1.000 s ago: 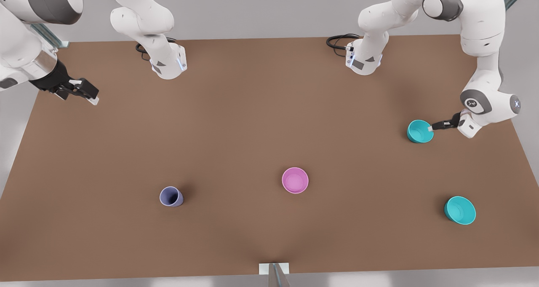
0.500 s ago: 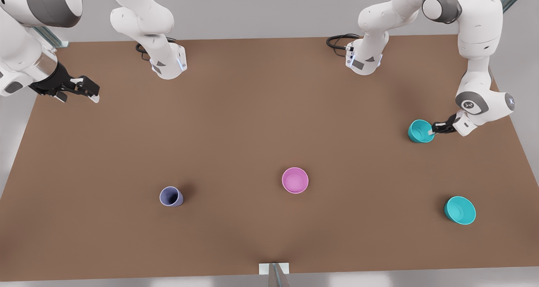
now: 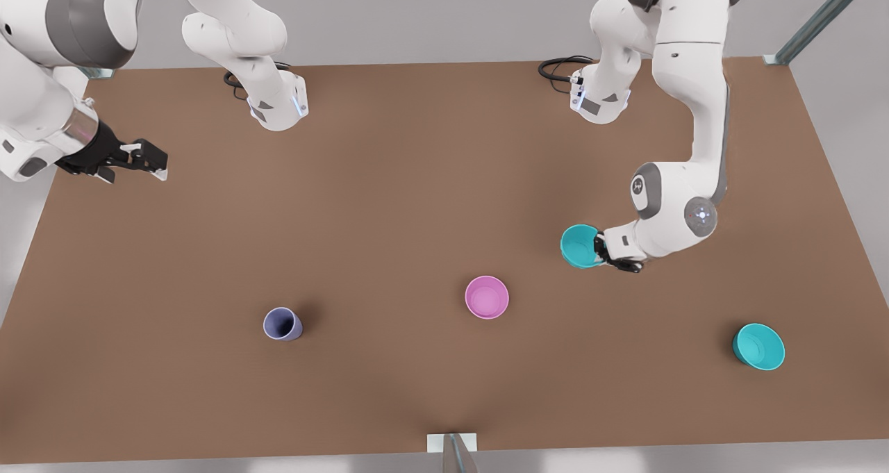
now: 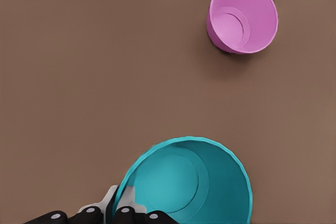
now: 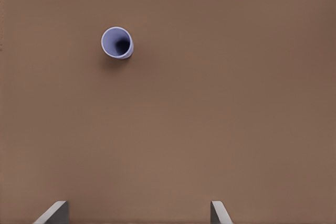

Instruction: Stack the blue bowl on the pink bowl

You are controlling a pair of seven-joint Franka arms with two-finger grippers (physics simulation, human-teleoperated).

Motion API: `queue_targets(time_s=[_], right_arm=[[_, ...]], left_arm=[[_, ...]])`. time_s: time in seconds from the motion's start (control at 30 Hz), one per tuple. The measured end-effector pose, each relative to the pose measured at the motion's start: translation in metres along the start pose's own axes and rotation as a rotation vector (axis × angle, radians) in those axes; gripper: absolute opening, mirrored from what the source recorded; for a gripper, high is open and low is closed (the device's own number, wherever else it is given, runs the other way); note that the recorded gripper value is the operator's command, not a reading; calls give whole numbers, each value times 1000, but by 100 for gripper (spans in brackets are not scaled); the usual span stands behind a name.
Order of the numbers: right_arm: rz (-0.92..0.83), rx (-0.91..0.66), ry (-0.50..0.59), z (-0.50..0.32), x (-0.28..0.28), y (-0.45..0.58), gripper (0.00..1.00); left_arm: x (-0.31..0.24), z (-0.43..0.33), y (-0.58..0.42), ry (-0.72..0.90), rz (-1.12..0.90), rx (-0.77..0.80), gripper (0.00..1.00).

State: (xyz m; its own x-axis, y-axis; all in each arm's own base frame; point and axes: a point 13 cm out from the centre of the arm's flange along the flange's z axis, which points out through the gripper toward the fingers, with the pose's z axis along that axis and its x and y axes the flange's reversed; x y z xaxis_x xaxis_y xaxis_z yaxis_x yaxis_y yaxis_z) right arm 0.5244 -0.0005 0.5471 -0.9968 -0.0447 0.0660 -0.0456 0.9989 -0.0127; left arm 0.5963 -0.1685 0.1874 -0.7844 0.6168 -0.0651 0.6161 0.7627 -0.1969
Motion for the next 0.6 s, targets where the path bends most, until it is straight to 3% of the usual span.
queue_targets(time_s=[0.13, 0.23, 0.37, 0.6], right_arm=[[-10, -3, -2, -1, 0, 0, 100], [-17, -4, 3, 1, 0, 1, 100], [-25, -6, 7, 3, 0, 1, 100], [-35, -7, 11, 5, 1, 1, 100]], left_arm=[[-114, -3, -67, 14, 6, -36, 21], [-152, 38, -117, 78, -33, -53, 21], [-157, 82, -129, 136, -189, -57, 21], [-153, 89, -127, 152, -454, -34, 21]])
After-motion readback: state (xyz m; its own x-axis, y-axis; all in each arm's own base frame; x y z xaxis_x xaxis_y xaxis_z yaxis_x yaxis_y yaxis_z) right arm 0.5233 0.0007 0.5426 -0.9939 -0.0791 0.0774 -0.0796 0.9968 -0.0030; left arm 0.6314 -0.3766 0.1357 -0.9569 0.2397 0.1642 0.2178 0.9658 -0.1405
